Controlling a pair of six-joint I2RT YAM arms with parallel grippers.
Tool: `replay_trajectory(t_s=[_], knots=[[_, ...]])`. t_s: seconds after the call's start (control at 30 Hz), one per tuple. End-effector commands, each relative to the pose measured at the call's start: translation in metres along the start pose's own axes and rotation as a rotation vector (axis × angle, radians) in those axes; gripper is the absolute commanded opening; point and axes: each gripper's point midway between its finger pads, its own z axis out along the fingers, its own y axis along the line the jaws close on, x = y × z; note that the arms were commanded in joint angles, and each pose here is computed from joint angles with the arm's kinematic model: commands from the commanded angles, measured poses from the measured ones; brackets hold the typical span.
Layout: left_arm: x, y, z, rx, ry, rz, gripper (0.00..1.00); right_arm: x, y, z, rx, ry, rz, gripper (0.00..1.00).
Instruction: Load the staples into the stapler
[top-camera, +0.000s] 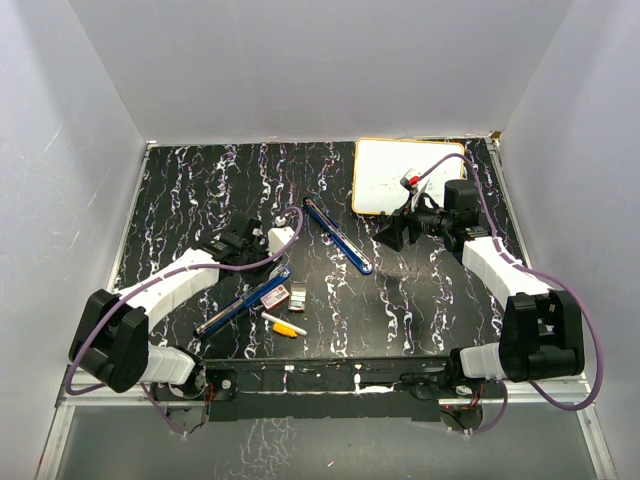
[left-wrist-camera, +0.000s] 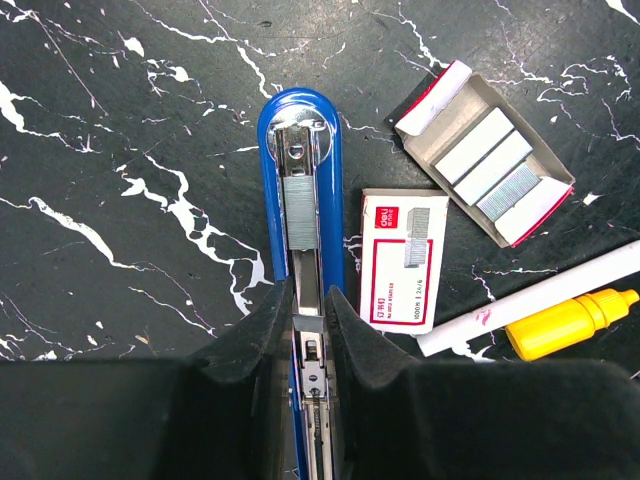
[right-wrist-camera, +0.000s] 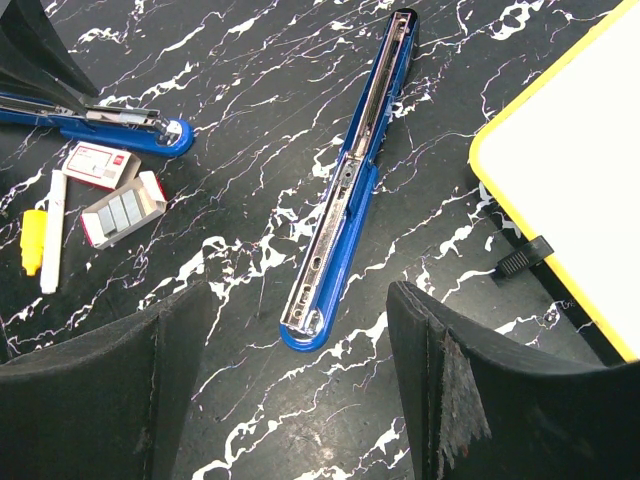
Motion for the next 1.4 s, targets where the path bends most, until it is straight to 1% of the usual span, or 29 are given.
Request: replay_trajectory(t_s=[0.0, 0.33, 0.83, 1.37], knots=[[0.004, 0.0, 0.0, -0.005, 0.011, 0.008, 0.0, -0.012, -0.001, -0.002, -0.002, -0.045, -0.044, 0.73], [0.005, 0.001, 0.0, -0.012, 0.015, 0.01, 0.0, -0.011, -0.001, -0.002, -0.001, -0.045, -0.042, 0.73], [-0.005, 0.001, -0.012, -0.027, -0.031, 0.009, 0.0, -0.011, -0.003, -0.002, 0.002, -0.043, -0.039, 0.74], [0.006, 0.002, -0.003, -0.023, 0.015, 0.012, 0.0, -0.012, -0.002, -0.004, 0.002, -0.049, -0.041, 0.74]])
